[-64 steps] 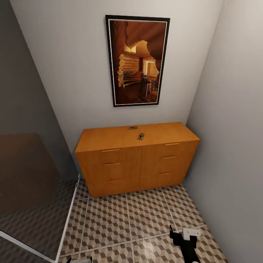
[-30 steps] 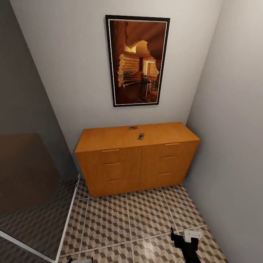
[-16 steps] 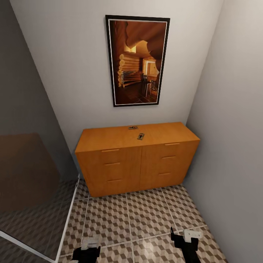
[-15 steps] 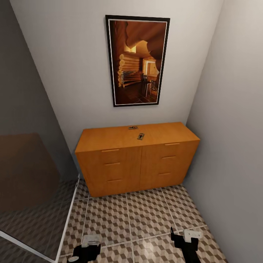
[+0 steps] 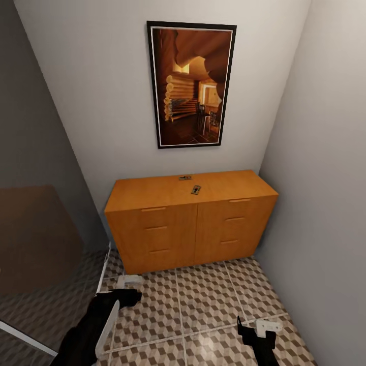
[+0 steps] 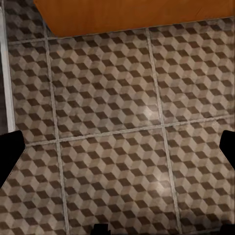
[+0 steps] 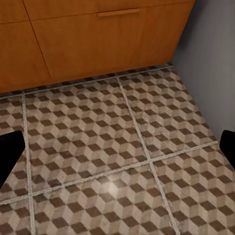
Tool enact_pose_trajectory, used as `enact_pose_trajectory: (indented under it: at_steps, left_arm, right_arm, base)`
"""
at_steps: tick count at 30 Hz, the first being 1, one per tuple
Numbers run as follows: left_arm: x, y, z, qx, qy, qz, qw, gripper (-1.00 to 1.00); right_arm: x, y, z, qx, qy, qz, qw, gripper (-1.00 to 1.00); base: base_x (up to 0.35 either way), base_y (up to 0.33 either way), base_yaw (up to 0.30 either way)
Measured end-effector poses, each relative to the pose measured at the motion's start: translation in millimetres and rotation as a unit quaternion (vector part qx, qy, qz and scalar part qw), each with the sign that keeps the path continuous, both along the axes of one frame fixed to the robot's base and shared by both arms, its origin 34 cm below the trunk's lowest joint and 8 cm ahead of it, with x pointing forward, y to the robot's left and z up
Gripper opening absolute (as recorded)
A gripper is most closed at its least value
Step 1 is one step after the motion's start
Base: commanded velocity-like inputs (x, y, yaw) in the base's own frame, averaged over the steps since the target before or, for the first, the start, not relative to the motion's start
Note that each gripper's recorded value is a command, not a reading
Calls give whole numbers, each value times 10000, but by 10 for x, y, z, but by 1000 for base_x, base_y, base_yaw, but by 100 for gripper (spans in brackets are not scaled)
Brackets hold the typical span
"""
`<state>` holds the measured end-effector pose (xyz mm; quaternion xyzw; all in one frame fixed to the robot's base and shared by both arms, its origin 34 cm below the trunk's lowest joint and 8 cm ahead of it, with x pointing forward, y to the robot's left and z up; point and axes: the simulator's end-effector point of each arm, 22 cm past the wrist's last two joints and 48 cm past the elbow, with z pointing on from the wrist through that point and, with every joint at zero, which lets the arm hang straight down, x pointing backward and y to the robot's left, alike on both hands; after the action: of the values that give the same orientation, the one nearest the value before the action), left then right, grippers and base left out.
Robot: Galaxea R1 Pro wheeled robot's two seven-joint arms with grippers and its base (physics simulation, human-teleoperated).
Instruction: Take the four mousetraps from the cabinet in the bathroom and place them on the bathroom floor. Make sure all four end up on the same floor surface, and ensure that at least two of them are either under or directly next to the same bathroom sink.
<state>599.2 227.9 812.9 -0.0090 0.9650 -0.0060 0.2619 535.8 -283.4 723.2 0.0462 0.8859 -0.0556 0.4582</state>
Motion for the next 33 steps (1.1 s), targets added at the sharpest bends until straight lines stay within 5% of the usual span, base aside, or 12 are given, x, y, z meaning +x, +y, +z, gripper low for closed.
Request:
enact_pose_trajectory:
  at_steps: [7, 17, 26, 33]
  left_arm:
    - [211, 12, 658, -5, -153, -30, 9999, 100]
    - [713, 41, 1623, -3, -1179, 7, 9930, 100]
    - [1599, 35, 2692, 9, -2081, 2, 9781, 100]
    - [2235, 151, 3171, 295, -2109, 198, 9769, 100]
  right_arm:
    - [1, 18, 0, 11, -1, 5, 10000, 100]
    - [1, 6, 0, 4, -1, 1, 10000, 100]
    - [2, 4, -1, 3, 0, 1, 10000, 100]
    - [3, 16, -2, 10, 0, 3, 10000, 100]
  base:
    - [0, 0, 0]
    - [0, 0, 0]
    - [0, 0, 0]
    - [0, 0, 0]
